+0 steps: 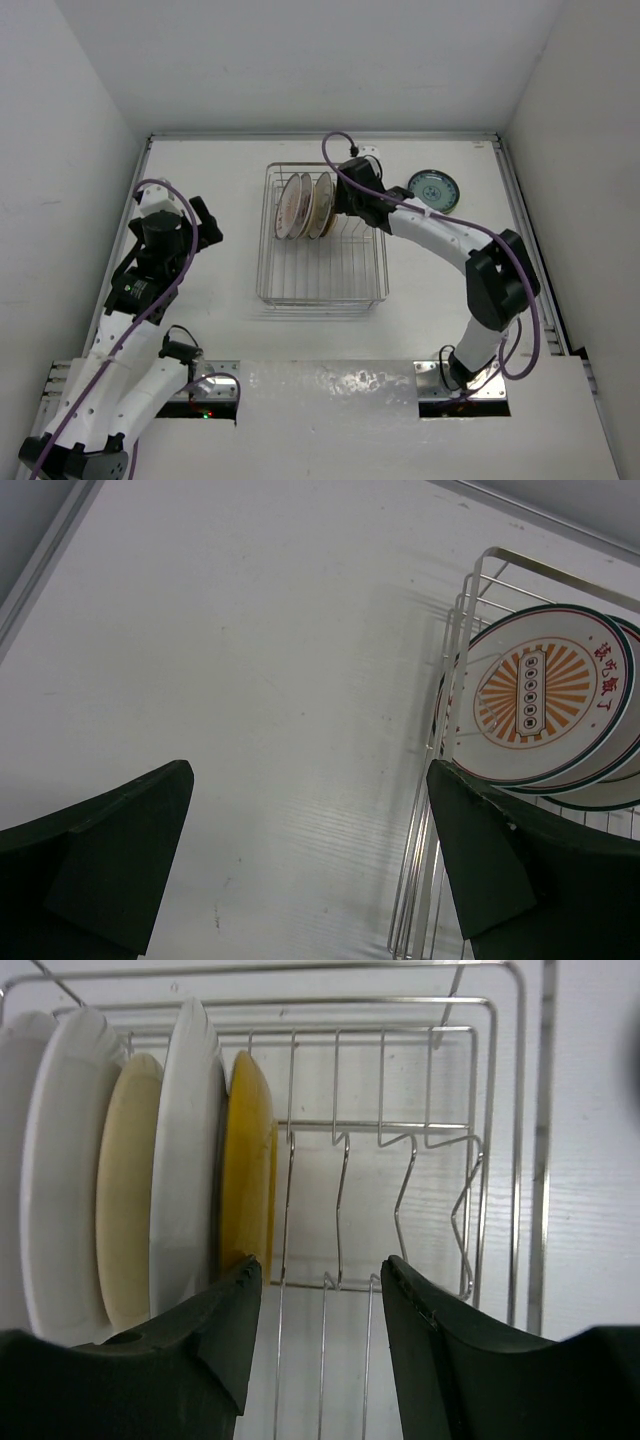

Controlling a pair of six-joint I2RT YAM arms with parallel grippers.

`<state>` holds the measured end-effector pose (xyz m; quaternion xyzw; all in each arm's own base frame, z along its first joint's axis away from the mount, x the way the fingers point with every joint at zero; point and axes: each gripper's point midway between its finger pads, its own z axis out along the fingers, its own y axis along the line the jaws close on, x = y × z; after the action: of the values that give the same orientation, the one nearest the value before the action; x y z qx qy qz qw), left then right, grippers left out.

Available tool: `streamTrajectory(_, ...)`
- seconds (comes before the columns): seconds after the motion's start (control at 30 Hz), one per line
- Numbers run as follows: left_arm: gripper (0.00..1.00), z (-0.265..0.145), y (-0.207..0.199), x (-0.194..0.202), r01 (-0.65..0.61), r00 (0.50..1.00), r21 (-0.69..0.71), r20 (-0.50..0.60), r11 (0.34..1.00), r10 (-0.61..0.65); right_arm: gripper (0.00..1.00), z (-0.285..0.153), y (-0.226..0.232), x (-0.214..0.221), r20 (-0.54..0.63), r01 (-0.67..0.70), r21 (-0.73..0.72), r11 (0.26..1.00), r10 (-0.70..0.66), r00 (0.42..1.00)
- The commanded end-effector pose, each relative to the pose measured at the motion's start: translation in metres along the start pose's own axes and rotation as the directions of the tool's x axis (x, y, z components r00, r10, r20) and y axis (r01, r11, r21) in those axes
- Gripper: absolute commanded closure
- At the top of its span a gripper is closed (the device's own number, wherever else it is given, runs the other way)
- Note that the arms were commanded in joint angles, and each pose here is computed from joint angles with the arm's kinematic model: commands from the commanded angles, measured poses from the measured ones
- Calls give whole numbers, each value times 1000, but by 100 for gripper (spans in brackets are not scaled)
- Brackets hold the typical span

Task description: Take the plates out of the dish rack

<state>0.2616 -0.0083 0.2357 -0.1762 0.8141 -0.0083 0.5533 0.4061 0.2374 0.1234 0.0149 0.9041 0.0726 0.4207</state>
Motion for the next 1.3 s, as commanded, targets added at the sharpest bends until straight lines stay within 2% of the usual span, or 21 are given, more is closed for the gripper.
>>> streamTrajectory(0.0, 0, -1, -3, -11, 4, 999, 21, 41, 1000, -5, 49, -29, 1, -53, 159, -61, 19, 998, 58, 986)
streamTrajectory(0.4, 0, -1, -1, -11, 5, 999, 14, 44, 1000, -5, 49, -14, 15, -50, 109, -27, 15, 1000, 25, 994)
streamTrajectory(0.7, 0, -2, -2, -11, 8, 999, 17, 48, 1000, -9, 57, 12, 14, -39, 58, 3, 78, 997, -8, 998)
streamTrajectory(0.97, 0, -3, -2, -12, 9, 999, 20, 50, 1000, -10, 74, 29, 11, -22, 16, 22, 119, 993, -24, 1000)
streamTrajectory(1.1, 0, -3, -2, -13, 10, 999, 21, 52, 1000, -11, 96, 16, 14, -43, 72, 8, 151, 989, -19, 997)
streamTrajectory(1.27, 0, -3, -1, -12, 9, 999, 16, 51, 1000, -10, 100, -5, 18, -82, 134, 5, 186, 983, -31, 990)
